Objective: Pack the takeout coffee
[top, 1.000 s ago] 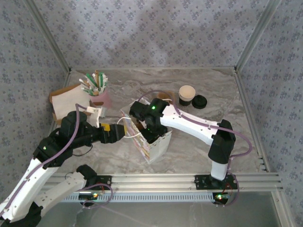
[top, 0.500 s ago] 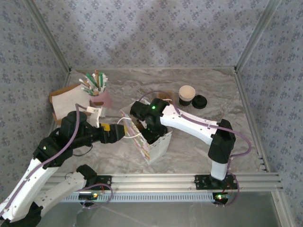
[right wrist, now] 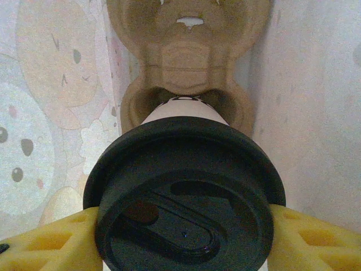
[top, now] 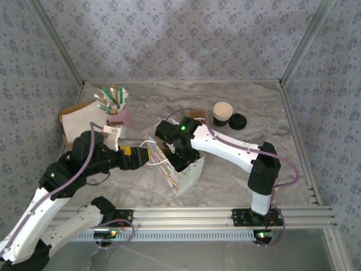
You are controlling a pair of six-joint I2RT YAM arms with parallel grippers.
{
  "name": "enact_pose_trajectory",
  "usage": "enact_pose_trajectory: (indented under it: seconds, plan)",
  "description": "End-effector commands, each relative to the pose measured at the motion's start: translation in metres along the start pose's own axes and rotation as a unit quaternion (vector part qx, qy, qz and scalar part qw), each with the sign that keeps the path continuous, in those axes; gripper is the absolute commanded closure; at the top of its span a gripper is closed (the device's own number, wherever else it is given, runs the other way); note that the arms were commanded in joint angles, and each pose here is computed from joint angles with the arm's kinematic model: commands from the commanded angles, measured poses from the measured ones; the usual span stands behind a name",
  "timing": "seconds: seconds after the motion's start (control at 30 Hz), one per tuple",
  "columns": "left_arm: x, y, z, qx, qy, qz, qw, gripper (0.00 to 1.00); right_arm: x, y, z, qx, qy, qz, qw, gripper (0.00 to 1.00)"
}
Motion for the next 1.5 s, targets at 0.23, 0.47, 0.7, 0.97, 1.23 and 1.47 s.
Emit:
enact_pose_trajectory:
  seconds: [0.23,0.47,0.7,0.97,1.23,1.47]
  plan:
    - [-0.008,-0.019,-0.032,0.009,0.076,-0.035,0.996,0.02,-0.003,0.011,0.008,0.032,-0.001,0.006,0.999,0.35]
    - [-0.020,-0.030,-0.056,0.007,0.120,-0.038,0.992,0.02,-0.004,0.011,0.009,0.035,0.001,0.009,0.999,0.35]
    - [-0.032,-0.023,-0.076,0.003,0.142,-0.022,0.990,0.02,-0.006,0.012,0.010,0.041,0.004,0.011,0.999,0.35]
    - [-0.044,-0.011,-0.090,-0.001,0.162,-0.006,0.987,0.02,-0.006,0.013,0.009,0.043,0.005,0.009,0.999,0.36]
    - [-0.048,0.001,-0.096,0.003,0.173,-0.001,0.985,0.02,-0.006,0.015,0.010,0.050,0.008,0.008,0.999,0.35]
    - [-0.051,0.006,-0.097,0.003,0.175,0.004,0.984,0.02,-0.008,0.017,0.010,0.056,0.010,0.011,0.998,0.35]
Point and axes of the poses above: each hand's point on the last joint's axis, 136 mm out from that joint toward the fingers, its own y axis out along the fingers, its own x axis along the line the jaws close on, z = x × y, the point moved 1 cm from there along -y, back along the fingers, and after that the axes turned 12 degrees about y, right-handed, at the moved point
